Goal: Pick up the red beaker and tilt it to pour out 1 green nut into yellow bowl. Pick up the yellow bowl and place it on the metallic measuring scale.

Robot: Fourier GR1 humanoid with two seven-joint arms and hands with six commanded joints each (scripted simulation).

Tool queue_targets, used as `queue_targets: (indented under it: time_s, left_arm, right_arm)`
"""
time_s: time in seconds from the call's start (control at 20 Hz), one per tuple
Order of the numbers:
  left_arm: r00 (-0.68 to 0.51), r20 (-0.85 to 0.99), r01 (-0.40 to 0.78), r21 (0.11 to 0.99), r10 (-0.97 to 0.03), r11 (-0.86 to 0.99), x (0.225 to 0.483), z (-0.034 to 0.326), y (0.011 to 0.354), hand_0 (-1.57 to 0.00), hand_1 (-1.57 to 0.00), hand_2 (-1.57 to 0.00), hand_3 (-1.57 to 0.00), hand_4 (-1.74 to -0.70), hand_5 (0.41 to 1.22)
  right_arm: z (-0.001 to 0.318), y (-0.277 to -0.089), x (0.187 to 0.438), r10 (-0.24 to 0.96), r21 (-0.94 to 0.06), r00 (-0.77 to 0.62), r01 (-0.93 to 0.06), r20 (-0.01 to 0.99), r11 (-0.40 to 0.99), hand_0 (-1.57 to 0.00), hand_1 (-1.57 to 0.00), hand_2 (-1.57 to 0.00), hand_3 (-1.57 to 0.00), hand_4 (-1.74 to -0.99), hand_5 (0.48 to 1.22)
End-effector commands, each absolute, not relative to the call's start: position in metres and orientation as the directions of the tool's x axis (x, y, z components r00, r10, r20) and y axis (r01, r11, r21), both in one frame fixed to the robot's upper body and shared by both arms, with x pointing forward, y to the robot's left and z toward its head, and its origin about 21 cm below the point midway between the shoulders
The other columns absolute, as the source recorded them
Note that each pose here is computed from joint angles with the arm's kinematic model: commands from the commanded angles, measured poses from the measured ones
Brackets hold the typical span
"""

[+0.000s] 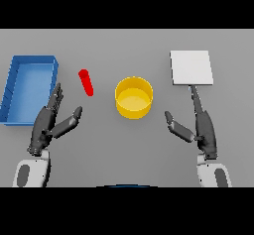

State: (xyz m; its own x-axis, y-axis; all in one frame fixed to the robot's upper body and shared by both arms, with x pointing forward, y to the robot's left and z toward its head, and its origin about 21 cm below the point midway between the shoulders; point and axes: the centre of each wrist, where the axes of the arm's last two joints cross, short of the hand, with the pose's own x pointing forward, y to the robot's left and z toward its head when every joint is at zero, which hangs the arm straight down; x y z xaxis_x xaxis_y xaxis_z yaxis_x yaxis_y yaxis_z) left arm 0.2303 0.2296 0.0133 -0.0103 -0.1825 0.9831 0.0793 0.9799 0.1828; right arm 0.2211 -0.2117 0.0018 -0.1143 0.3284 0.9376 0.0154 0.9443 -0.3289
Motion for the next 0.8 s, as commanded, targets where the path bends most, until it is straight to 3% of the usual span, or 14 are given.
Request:
queue_targets:
  time_s: [0.0, 0.55, 0.75]
  left_arm:
    - [0.003, 0.981, 0.08, 0.194, -0.195, 0.978, 0.233, 0.012, 0.229, 0.0, 0.0, 0.0, 0.0, -1.16, 0.602]
    - [0.007, 0.968, 0.114, 0.249, -0.251, 0.962, 0.293, -0.012, 0.209, 0.0, 0.0, 0.0, 0.0, -1.25, 0.65]
    - [0.015, 0.967, 0.116, 0.253, -0.256, 0.961, 0.316, -0.018, 0.206, 0.0, 0.0, 0.0, 0.0, -1.27, 0.677]
  right_arm:
    - [0.004, -0.211, 0.221, 0.309, -0.31, -0.117, 0.011, 0.944, 0.951, 0.0, 0.0, 0.0, 0.0, -1.192, 0.6]
    - [0.007, -0.215, 0.223, 0.269, -0.273, -0.133, -0.012, 0.954, 0.962, 0.0, 0.0, 0.0, 0.0, -1.28, 0.634]
    - [0.006, -0.216, 0.222, 0.286, -0.29, -0.143, -0.013, 0.948, 0.957, 0.0, 0.0, 0.0, 0.0, -1.268, 0.635]
